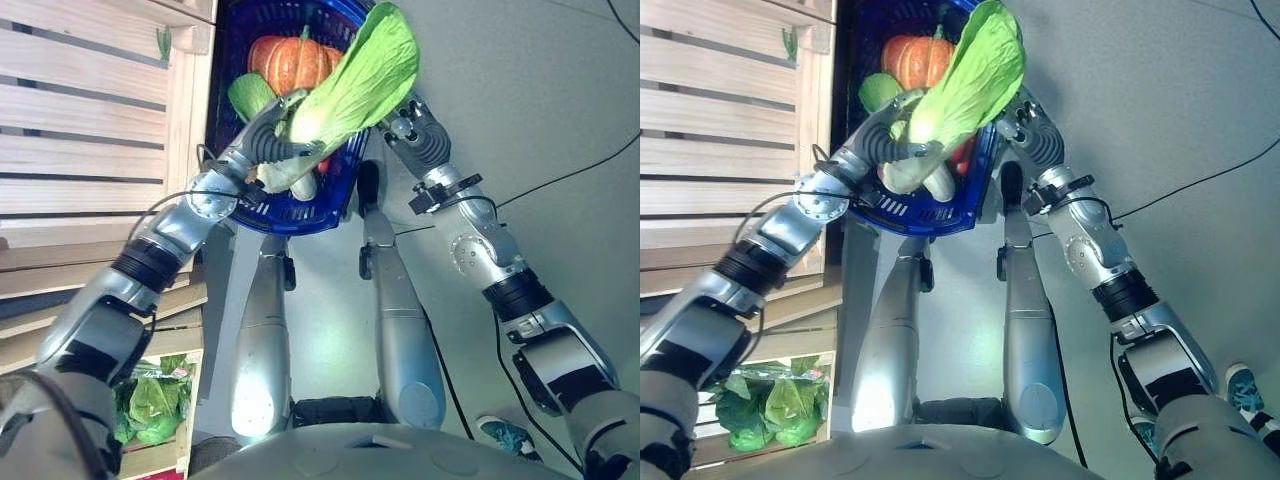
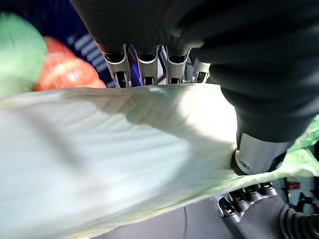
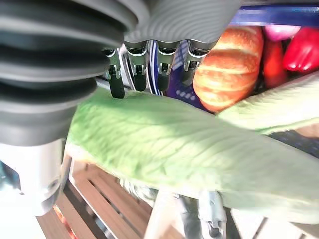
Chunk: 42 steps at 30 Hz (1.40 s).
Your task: Pick up fruits and vegetables into the basket
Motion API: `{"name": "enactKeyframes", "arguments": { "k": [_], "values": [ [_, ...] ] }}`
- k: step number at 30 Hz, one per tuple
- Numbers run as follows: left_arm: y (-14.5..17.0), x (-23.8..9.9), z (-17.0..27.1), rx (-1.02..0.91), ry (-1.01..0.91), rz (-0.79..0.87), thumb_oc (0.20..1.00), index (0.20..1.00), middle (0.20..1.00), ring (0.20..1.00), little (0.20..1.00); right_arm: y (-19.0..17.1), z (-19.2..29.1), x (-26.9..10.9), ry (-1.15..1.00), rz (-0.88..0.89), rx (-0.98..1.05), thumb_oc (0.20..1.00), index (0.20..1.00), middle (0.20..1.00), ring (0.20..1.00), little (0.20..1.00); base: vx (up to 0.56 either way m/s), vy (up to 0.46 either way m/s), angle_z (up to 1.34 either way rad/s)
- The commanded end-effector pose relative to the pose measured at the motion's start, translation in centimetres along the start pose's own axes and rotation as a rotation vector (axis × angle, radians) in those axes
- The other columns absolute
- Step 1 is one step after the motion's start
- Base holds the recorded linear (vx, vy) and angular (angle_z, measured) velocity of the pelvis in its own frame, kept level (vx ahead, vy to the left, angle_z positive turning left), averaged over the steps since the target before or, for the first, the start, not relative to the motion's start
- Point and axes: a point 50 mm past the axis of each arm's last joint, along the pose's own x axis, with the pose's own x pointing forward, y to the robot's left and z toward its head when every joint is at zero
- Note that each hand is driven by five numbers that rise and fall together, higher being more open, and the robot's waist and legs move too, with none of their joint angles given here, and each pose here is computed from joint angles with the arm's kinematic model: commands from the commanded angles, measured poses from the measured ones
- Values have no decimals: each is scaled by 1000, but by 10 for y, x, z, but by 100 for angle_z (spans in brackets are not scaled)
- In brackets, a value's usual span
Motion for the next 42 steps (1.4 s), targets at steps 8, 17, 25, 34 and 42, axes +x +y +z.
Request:
{"name": "enactKeyframes", "arguments": {
  "k": [8,17,25,34,42],
  "values": [
    [-22,3,45,-45,-246,-164,200,200,200,200,200,43,15,8,-84,217,53,1000,1000,1000,1000,1000,0,-3,0],
    [-27,3,44,-26,-221,-167,200,200,200,200,200,54,14,10,-71,284,93,1000,1000,1000,1000,1000,0,0,0],
    [-28,3,45,0,-210,-182,200,200,200,200,200,68,13,8,-46,381,126,1000,1000,1000,1000,1000,0,0,0],
    [-31,4,45,17,-188,-178,200,200,200,200,200,86,10,6,-8,486,136,1000,1000,1000,1000,1000,0,0,0],
    [-33,3,48,36,-224,-185,200,200,200,200,200,85,7,8,3,436,109,1000,1000,1000,1000,1000,0,0,0]
  ]
}}
